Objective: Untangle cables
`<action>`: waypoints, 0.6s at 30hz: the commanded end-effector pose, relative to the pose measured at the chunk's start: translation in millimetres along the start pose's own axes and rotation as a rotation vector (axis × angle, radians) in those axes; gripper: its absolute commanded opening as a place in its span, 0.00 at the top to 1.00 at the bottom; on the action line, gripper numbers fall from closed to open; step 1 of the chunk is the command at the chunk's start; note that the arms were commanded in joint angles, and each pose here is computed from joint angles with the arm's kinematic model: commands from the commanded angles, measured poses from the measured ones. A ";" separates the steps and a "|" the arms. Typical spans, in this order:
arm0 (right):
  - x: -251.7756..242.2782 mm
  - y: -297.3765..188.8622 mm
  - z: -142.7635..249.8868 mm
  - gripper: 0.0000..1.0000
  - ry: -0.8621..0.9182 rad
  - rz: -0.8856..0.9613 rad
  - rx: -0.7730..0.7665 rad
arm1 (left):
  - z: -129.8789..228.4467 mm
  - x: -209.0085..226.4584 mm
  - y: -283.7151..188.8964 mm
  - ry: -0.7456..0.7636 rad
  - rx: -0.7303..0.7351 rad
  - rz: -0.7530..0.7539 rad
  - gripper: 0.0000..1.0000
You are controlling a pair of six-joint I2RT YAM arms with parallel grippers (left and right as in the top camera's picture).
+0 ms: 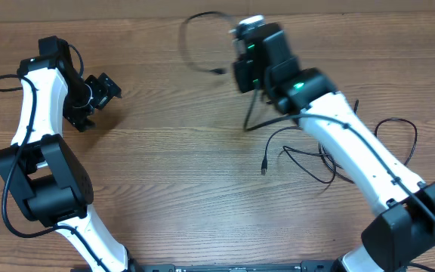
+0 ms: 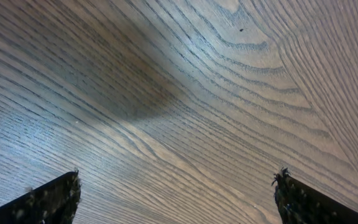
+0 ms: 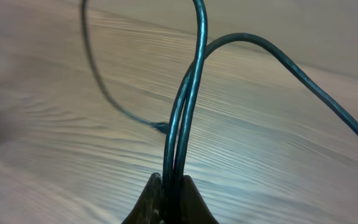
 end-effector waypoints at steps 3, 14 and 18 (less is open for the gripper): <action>-58.4 -19.5 0.2 0.96 0.108 0.103 0.024 | -2.7 -1.8 -3.8 0.013 -0.015 -0.001 0.00; -130.0 -20.4 57.1 0.94 0.241 0.232 0.235 | -2.6 -1.9 -3.8 0.013 -0.014 -0.001 0.00; -132.1 -20.0 69.0 0.90 0.246 0.240 0.285 | -2.8 -1.7 -3.8 0.013 -0.015 -0.001 0.01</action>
Point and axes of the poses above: each gripper's point midway between its finger pads, its own y axis out along the fingers, its own x axis along the line the jaws close on, z = x × y, the point moved 1 cm from there along -y, back along the fingers, and after that the axes turned 1 degree about y, right-handed, at the moved point
